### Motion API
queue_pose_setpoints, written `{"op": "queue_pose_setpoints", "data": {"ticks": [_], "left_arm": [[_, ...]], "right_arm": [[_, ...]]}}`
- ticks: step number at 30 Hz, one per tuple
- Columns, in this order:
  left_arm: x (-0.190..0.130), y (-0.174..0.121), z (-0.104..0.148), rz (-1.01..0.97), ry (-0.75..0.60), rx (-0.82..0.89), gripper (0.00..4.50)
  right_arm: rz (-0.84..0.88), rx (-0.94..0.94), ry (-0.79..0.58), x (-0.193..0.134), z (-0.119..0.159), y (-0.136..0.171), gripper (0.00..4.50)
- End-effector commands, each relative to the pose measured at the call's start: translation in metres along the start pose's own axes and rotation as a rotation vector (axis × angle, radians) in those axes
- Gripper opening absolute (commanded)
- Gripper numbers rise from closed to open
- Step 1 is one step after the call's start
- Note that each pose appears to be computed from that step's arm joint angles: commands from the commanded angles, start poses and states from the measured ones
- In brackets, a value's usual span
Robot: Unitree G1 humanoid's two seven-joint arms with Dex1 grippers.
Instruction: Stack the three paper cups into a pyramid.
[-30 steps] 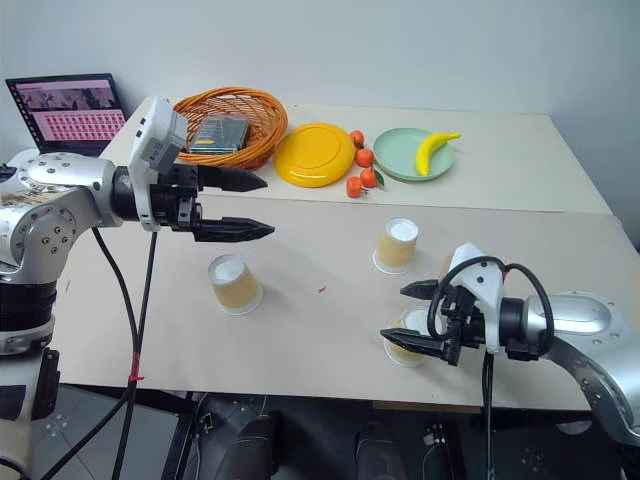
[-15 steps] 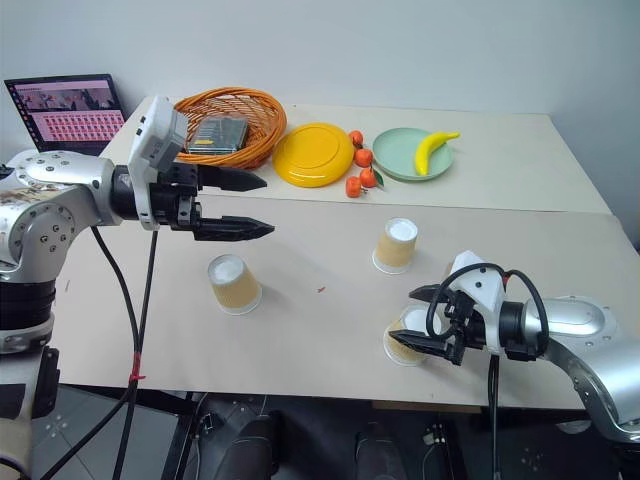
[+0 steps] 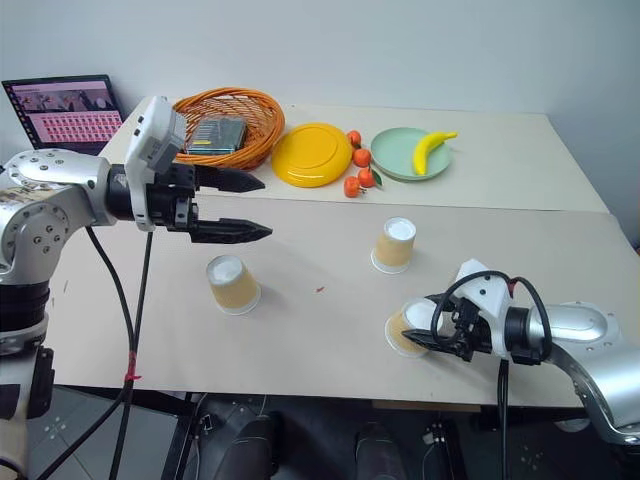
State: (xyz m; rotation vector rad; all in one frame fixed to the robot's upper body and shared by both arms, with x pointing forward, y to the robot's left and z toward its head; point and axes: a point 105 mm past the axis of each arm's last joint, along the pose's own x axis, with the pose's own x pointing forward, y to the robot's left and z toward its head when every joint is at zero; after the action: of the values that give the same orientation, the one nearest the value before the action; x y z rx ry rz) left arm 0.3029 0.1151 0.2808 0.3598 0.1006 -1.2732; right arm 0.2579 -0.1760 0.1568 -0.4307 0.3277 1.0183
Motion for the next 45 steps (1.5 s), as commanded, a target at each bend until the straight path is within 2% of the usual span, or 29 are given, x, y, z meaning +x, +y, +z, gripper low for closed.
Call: {"op": "queue_pose_setpoints", "data": {"ticks": [1,5,10,15,21,33,35,36,38,45], "left_arm": [[-0.010,-0.002,0.012,0.036,-0.015,0.051,4.50],[-0.015,0.002,0.003,0.090,0.030,0.055,4.50],[-0.029,0.005,-0.015,0.184,0.108,0.051,4.50],[-0.045,-0.004,-0.024,0.262,0.136,0.026,4.50],[-0.059,-0.021,-0.035,0.357,0.147,-0.020,4.50],[-0.058,-0.037,-0.040,0.421,0.116,-0.068,4.50],[-0.056,-0.037,-0.040,0.422,0.112,-0.071,4.50],[-0.055,-0.037,-0.040,0.422,0.109,-0.071,4.50],[-0.053,-0.036,-0.039,0.418,0.104,-0.072,4.50],[-0.047,-0.030,-0.038,0.397,0.094,-0.072,4.50]], "right_arm": [[0.052,-0.067,-0.073,0.011,0.026,0.003,2.71],[0.094,-0.080,-0.147,0.041,0.048,0.003,2.71],[0.163,-0.111,-0.185,0.079,0.060,0.006,2.71],[0.208,-0.128,-0.195,0.104,0.063,-0.003,2.71],[0.275,-0.174,-0.167,0.120,0.058,-0.013,2.71],[0.306,-0.243,-0.146,0.143,0.063,-0.026,2.71],[0.302,-0.241,-0.157,0.144,0.067,-0.028,3.69],[0.304,-0.244,-0.165,0.142,0.070,-0.029,3.79],[0.305,-0.242,-0.188,0.138,0.076,-0.030,4.48],[0.262,-0.309,-0.267,0.111,0.099,-0.034,4.48]]}}
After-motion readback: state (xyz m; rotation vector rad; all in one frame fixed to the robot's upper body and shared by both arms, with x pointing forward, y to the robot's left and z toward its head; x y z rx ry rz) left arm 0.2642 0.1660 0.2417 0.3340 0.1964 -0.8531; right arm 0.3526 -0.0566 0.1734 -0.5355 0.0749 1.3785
